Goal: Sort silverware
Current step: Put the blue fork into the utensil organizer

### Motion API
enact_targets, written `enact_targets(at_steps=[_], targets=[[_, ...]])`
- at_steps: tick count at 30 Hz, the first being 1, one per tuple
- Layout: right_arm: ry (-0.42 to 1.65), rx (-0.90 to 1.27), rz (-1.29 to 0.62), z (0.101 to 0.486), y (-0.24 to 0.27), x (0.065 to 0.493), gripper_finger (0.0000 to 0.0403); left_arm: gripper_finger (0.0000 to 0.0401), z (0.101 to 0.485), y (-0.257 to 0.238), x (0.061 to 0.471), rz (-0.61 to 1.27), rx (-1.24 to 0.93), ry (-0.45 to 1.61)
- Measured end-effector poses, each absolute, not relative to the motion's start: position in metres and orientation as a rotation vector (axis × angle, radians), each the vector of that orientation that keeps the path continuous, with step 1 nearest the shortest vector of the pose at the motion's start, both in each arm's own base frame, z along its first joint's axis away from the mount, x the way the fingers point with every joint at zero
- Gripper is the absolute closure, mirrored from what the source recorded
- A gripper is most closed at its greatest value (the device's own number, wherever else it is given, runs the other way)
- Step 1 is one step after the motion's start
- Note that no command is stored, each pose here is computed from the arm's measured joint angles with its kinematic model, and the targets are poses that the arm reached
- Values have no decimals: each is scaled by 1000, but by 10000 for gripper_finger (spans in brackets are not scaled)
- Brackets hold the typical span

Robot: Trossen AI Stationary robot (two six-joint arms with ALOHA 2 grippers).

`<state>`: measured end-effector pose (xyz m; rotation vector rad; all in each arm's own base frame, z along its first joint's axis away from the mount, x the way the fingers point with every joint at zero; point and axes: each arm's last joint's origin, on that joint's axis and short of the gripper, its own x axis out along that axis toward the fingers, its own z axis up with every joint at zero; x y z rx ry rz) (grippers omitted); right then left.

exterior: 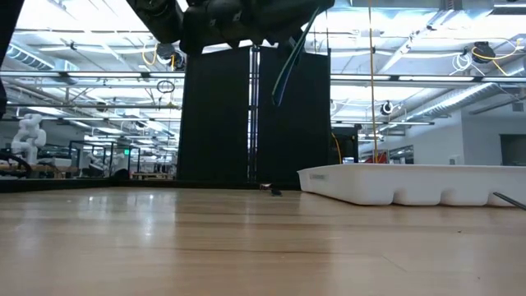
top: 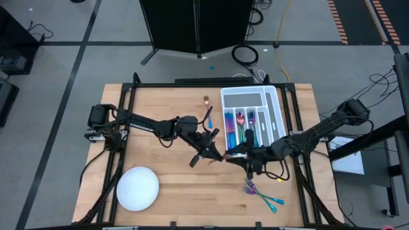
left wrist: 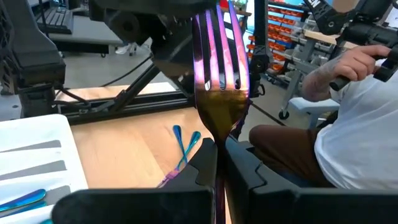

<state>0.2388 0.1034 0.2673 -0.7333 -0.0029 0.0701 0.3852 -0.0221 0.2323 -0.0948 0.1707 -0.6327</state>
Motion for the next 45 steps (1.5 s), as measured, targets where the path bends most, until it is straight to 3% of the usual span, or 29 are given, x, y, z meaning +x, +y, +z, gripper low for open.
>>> enact_targets(at_steps=[4,10,15,23,39,45], targets=[[-16,-714,81,268,102,240,296,390,232,-22,385,-633,-94,171],[-18,-654,122,268,100,241,393,390,232,-22,385,-617,-96,174],[-10,-519,101,270,99,241,401,390,232,-21,386,-598,-93,170],[35,-199,-116,274,90,235,402,390,233,-6,386,-548,-90,165],[97,-103,-255,269,83,232,401,399,225,7,387,-295,-9,250],[91,-106,-227,271,84,231,345,400,222,9,387,-262,-6,256]])
